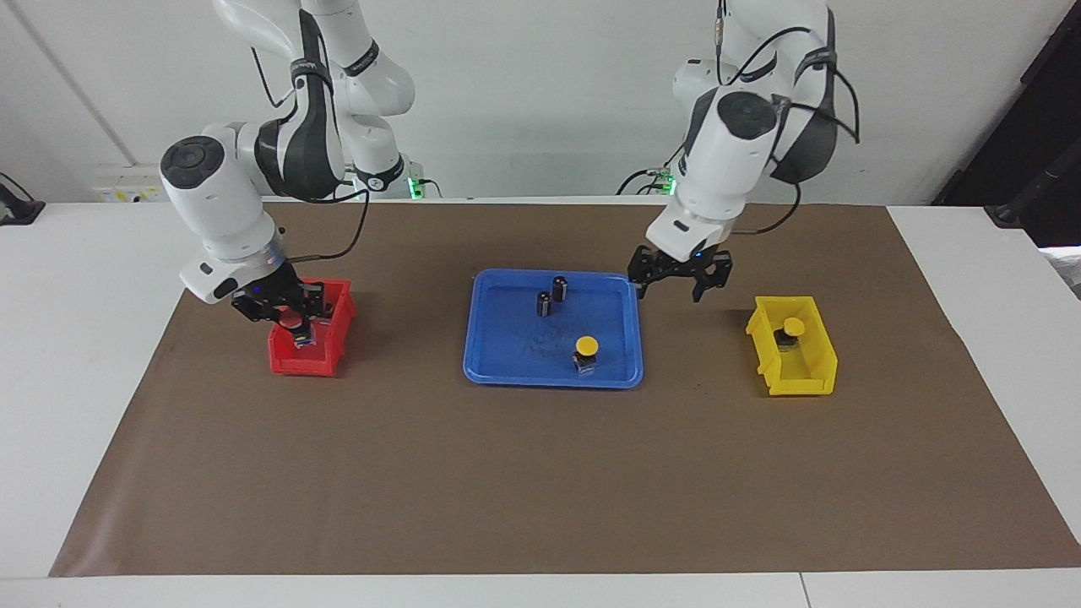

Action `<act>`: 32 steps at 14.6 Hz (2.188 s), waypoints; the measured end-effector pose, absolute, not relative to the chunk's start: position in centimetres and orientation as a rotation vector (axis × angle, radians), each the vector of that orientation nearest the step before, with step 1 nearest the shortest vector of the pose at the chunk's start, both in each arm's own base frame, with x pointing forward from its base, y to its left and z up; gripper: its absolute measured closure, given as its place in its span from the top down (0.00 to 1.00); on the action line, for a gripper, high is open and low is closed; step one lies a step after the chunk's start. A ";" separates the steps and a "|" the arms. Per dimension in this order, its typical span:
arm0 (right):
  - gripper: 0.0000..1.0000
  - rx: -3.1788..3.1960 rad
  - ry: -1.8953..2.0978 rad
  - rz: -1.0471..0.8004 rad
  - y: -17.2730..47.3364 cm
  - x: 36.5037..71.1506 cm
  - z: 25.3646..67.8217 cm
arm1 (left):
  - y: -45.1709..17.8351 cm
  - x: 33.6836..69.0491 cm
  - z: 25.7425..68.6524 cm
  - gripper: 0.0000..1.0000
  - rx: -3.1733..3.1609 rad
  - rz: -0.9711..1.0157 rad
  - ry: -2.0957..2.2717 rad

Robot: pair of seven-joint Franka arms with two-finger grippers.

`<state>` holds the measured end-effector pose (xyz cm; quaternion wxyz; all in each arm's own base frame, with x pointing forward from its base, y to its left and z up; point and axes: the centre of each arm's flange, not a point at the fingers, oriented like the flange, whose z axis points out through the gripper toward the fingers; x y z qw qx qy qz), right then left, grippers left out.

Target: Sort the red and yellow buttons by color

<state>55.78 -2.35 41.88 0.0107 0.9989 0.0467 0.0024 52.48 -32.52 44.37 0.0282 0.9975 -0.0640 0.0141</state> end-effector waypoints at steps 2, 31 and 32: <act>0.34 3.114 0.161 0.028 -3.6 55.1 41.0 | -36.0 53.3 41.3 1.00 3.096 0.011 -0.186; 0.85 3.106 0.306 -0.032 -2.6 55.9 45.0 | -15.2 61.0 51.2 0.41 3.098 -0.166 0.157; 0.93 3.106 0.308 -0.038 -2.4 56.2 46.6 | -11.8 61.7 50.8 0.41 3.089 -0.170 0.138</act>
